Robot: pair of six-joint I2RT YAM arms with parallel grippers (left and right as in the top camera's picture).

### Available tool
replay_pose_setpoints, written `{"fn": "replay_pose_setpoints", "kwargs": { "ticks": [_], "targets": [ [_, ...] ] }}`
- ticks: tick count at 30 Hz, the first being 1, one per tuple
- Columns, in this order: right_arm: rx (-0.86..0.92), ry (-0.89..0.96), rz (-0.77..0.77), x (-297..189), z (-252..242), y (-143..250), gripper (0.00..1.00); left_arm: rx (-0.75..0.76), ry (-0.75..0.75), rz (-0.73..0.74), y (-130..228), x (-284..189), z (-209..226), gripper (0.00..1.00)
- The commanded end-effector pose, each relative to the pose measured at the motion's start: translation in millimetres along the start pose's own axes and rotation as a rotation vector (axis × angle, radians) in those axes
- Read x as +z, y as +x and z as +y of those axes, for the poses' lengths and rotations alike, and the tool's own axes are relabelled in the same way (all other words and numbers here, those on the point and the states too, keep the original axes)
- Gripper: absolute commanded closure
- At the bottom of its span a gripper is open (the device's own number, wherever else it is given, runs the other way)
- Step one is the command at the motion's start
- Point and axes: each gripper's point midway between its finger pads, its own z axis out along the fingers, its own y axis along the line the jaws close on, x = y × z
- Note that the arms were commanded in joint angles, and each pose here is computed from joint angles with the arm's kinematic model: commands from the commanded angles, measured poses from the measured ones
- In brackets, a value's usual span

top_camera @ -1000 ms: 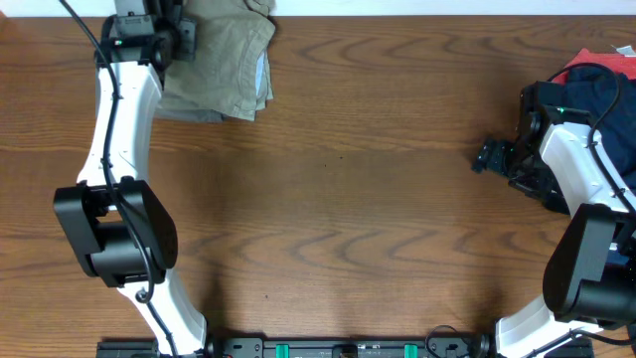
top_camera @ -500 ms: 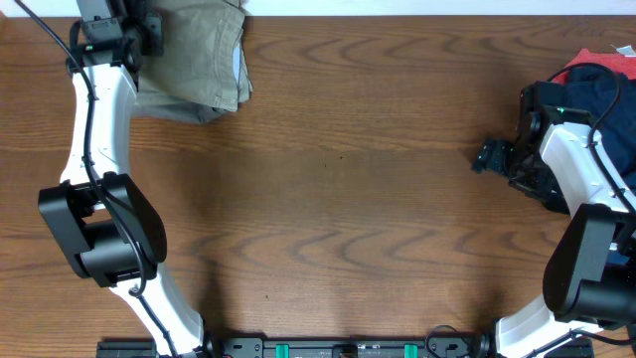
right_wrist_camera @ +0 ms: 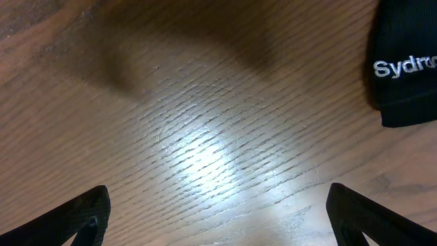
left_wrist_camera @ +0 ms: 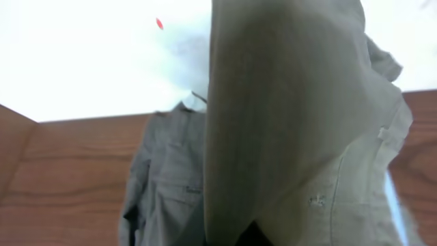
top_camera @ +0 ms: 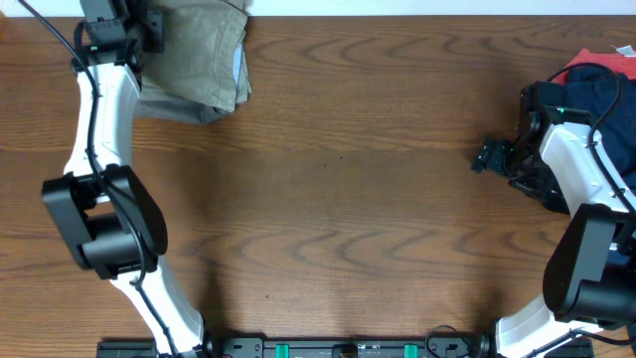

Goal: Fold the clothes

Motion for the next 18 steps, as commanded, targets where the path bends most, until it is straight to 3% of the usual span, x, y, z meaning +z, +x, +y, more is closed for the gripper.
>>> {"fn": "replay_pose_setpoints", "kwargs": {
  "ticks": [1,18],
  "targets": [
    [0.004,-0.001,-0.031,-8,-1,-6,0.01,0.000,-0.077,-0.005,-1,10,18,0.94],
    [0.004,-0.001,-0.031,-8,-1,-6,0.01,-0.053,-0.226,-0.054,8,21,89,0.94]
  ]
}}
